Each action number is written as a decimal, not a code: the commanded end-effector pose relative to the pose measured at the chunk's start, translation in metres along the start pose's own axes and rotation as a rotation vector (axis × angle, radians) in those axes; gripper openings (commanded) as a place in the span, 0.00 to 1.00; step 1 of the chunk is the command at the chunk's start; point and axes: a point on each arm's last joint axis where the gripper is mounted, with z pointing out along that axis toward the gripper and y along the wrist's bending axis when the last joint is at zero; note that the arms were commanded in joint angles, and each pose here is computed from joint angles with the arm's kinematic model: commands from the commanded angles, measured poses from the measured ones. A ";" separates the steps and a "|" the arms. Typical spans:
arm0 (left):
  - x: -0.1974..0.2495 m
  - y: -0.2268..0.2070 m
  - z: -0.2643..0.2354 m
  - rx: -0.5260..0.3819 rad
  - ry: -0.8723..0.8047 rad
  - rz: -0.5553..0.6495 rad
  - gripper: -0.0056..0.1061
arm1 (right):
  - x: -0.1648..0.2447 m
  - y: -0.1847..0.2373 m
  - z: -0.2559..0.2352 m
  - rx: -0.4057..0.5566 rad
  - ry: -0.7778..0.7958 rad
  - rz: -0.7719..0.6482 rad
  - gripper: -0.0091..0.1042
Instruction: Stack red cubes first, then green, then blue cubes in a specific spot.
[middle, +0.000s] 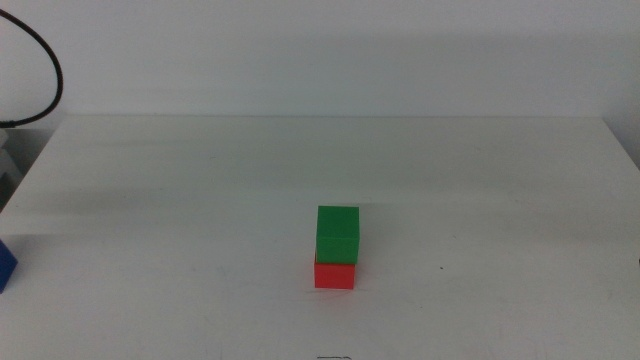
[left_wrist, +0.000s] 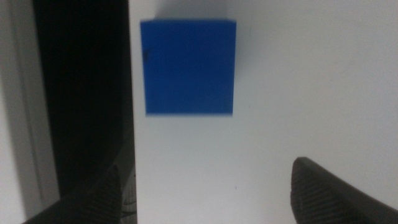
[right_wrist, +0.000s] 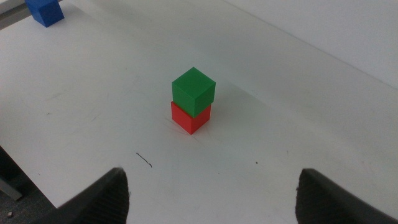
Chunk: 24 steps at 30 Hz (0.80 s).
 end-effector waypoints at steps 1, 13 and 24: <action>-0.008 0.001 -0.013 -0.007 -0.064 -0.008 0.88 | -0.012 -0.002 -0.005 0.019 -0.092 -0.017 0.80; -0.033 0.012 0.013 0.005 -0.078 -0.021 0.88 | -0.012 -0.002 -0.005 0.019 -0.092 -0.017 0.80; -0.042 0.014 0.037 0.041 -0.080 0.028 0.88 | -0.012 -0.002 -0.005 0.019 -0.092 -0.017 0.80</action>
